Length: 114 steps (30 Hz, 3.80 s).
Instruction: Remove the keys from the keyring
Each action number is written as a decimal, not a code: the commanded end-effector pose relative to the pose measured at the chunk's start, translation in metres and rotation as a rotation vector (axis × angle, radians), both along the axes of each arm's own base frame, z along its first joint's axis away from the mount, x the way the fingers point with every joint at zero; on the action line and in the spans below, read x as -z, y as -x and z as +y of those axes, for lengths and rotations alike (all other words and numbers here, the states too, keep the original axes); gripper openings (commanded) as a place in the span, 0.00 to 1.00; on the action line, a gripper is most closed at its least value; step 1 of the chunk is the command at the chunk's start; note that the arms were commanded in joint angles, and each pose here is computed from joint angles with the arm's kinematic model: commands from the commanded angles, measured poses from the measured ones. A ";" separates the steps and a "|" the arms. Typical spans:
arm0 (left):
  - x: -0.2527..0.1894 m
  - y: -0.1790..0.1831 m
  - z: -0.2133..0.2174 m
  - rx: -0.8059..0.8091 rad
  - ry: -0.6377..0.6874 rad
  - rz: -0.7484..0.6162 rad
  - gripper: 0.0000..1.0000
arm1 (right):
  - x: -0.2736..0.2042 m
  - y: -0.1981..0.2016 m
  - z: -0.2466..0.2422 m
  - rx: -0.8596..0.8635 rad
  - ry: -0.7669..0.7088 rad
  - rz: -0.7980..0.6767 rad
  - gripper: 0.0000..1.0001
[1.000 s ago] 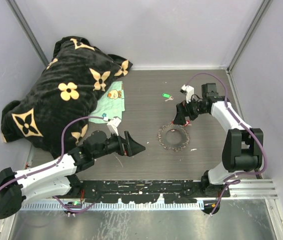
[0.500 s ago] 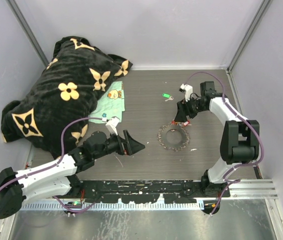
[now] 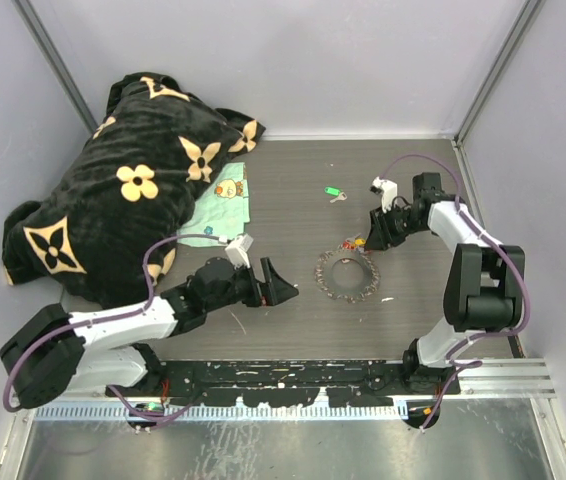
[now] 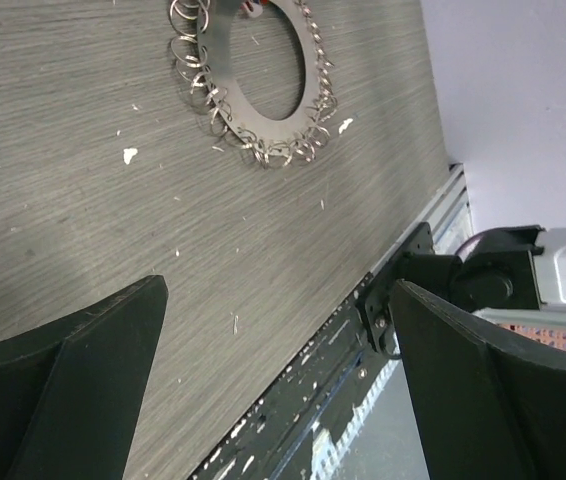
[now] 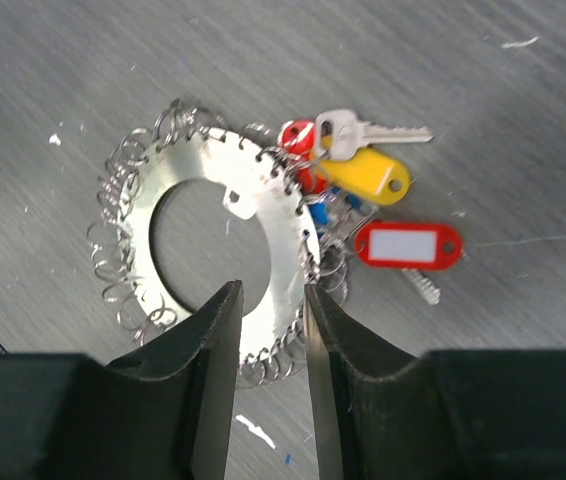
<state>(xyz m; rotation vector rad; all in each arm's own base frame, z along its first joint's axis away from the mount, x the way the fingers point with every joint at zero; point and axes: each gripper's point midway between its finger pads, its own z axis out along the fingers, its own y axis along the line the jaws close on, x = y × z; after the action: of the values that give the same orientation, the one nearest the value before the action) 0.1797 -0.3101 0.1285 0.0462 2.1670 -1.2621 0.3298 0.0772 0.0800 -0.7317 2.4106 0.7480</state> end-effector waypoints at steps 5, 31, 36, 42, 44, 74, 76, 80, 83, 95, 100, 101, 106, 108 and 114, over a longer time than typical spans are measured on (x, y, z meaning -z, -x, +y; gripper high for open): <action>-0.002 -0.042 -0.039 -0.009 -0.081 -0.054 0.79 | -0.018 0.019 -0.005 -0.056 0.072 -0.121 0.40; 0.048 -0.067 -0.089 0.124 -0.215 -0.010 0.57 | 0.040 0.030 -0.018 -0.052 0.130 0.105 0.48; 0.059 -0.070 -0.089 0.103 -0.226 0.019 0.58 | 0.043 0.032 -0.015 -0.057 0.114 0.128 0.48; 0.070 -0.079 -0.090 0.040 -0.239 0.054 0.59 | 0.050 0.033 -0.016 -0.052 0.115 0.166 0.46; 0.071 -0.082 -0.091 0.022 -0.234 0.061 0.59 | 0.052 0.033 -0.017 -0.046 0.121 0.176 0.45; 0.088 -0.079 -0.072 -0.152 -0.098 0.148 0.59 | 0.014 0.034 -0.003 -0.003 -0.122 0.218 0.12; 0.076 -0.078 -0.068 -0.137 -0.099 0.101 0.59 | 0.006 0.034 0.001 -0.006 -0.156 0.214 0.10; 0.052 -0.071 -0.060 -0.102 -0.122 -0.006 0.59 | -0.012 0.036 0.011 -0.011 -0.233 0.207 0.05; 0.034 -0.061 -0.053 -0.073 -0.151 -0.099 0.59 | -0.027 0.036 0.019 -0.008 -0.295 0.199 0.02; -0.021 -0.025 -0.071 0.169 -0.318 -0.594 0.68 | -0.050 0.043 0.039 -0.010 -0.490 0.265 0.00; -0.027 -0.018 -0.098 0.231 -0.399 -0.717 0.84 | -0.053 0.044 0.043 -0.014 -0.540 0.294 0.00; -0.027 -0.018 -0.102 0.227 -0.417 -0.737 0.86 | -0.054 0.044 0.043 -0.013 -0.546 0.297 0.00; -0.023 -0.013 -0.125 0.173 -0.527 -0.816 0.98 | -0.053 0.044 0.044 -0.009 -0.561 0.310 0.00; -0.022 -0.014 -0.131 0.123 -0.580 -0.831 0.98 | -0.053 0.044 0.044 -0.008 -0.562 0.312 0.00; -0.008 -0.028 -0.132 -0.050 -0.856 -0.809 0.98 | -0.054 0.045 0.045 -0.004 -0.570 0.315 0.00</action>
<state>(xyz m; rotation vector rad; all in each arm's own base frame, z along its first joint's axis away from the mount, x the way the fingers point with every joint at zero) 0.1828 -0.4550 0.1215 0.8491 1.7712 -0.4027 0.2802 0.1175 0.1148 -0.4296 2.3339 1.4973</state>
